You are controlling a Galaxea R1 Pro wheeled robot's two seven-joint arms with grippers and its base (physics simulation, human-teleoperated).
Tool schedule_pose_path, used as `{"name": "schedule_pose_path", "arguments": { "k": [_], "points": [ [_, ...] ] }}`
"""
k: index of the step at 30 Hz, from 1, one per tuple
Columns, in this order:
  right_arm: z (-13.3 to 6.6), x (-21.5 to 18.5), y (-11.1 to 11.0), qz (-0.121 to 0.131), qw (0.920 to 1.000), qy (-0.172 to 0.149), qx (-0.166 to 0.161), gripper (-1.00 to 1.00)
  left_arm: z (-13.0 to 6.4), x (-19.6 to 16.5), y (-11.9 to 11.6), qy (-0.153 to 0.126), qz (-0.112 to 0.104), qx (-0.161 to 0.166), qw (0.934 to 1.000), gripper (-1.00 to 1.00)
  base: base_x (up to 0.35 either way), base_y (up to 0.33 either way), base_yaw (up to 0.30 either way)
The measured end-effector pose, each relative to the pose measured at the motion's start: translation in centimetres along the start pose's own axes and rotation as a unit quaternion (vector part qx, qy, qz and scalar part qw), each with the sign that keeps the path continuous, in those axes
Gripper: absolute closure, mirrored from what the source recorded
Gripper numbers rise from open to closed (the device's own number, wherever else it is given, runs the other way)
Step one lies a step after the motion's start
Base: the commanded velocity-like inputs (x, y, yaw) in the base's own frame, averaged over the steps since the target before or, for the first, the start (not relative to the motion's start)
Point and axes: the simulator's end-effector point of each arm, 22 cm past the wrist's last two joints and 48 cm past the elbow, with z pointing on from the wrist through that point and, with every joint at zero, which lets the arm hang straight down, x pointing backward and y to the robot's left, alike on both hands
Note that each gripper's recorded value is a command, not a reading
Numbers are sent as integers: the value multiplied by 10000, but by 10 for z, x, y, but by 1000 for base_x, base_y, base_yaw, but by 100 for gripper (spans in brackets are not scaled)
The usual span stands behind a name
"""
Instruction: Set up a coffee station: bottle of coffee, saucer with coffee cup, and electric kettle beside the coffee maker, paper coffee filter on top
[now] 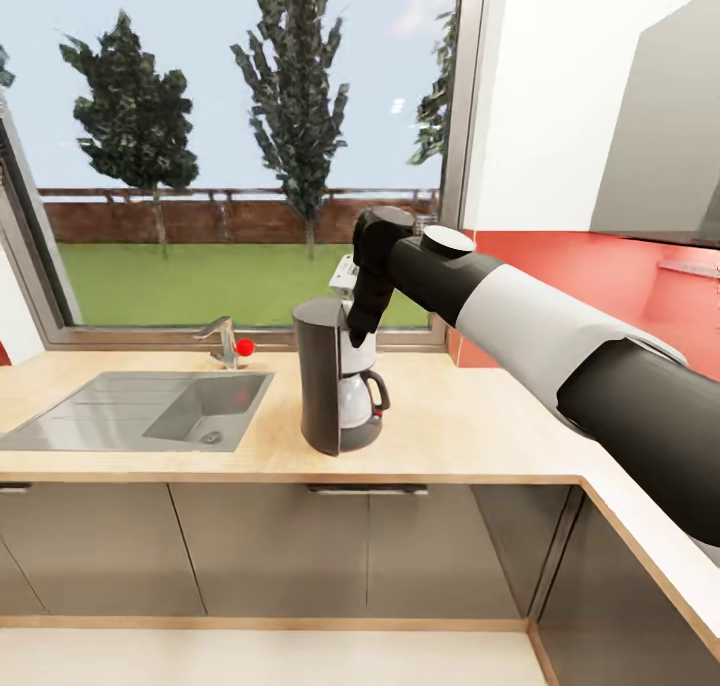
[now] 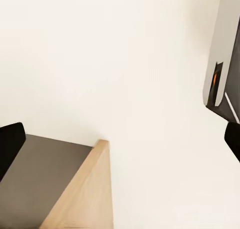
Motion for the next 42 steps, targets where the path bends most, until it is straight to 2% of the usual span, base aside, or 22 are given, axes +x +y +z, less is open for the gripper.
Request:
{"name": "schedule_pose_path", "arguments": {
  "k": [7, 14, 19, 21, 27, 31, 35, 38, 42],
  "points": [
    [1, 1, -1, -3, 10000, 26, 15, -100, 0, -1, 0, -7, -2, -3, 10000, -100, -264, -140, 0],
    [4, 22, -15, 146, 9998, 149, 76, -100, 0, -2, 0, -14, -3, 3, 10000, -100, -251, -169, 0],
    [14, 52, -29, 438, 9982, 399, 57, -100, 0, -5, -1, -49, -9, 5, 10000, -100, -253, -171, 0],
    [24, 73, -33, 664, 9959, 612, -10, -100, 0, -8, -1, -73, -14, 5, 10000, -100, -254, -171, 0],
    [50, 116, -28, 1024, 9893, 1015, -234, -100, 0, -10, -1, -92, -15, 4, 10000, -100, -150, -101, 0],
    [72, 144, -13, 1135, 9845, 1253, -465, -100, 0, -11, -1, -107, -17, 4, 9999, -100, -24, -16, 0],
    [100, 170, 10, 1112, 9807, 1449, -693, -100, 0, -12, -1, -122, -19, 6, 9999, -100, -6, -4, 0],
    [131, 193, 37, 921, 9799, 1552, -851, -100, 0, -13, -1, -135, -21, 6, 9999, -100, -1, -1, 0],
    [179, 226, 85, 556, 9803, 1599, -1015, -100, 0, -15, -1, -158, -26, 11, 9999, -100, 0, 0, 0]
  ]
}}
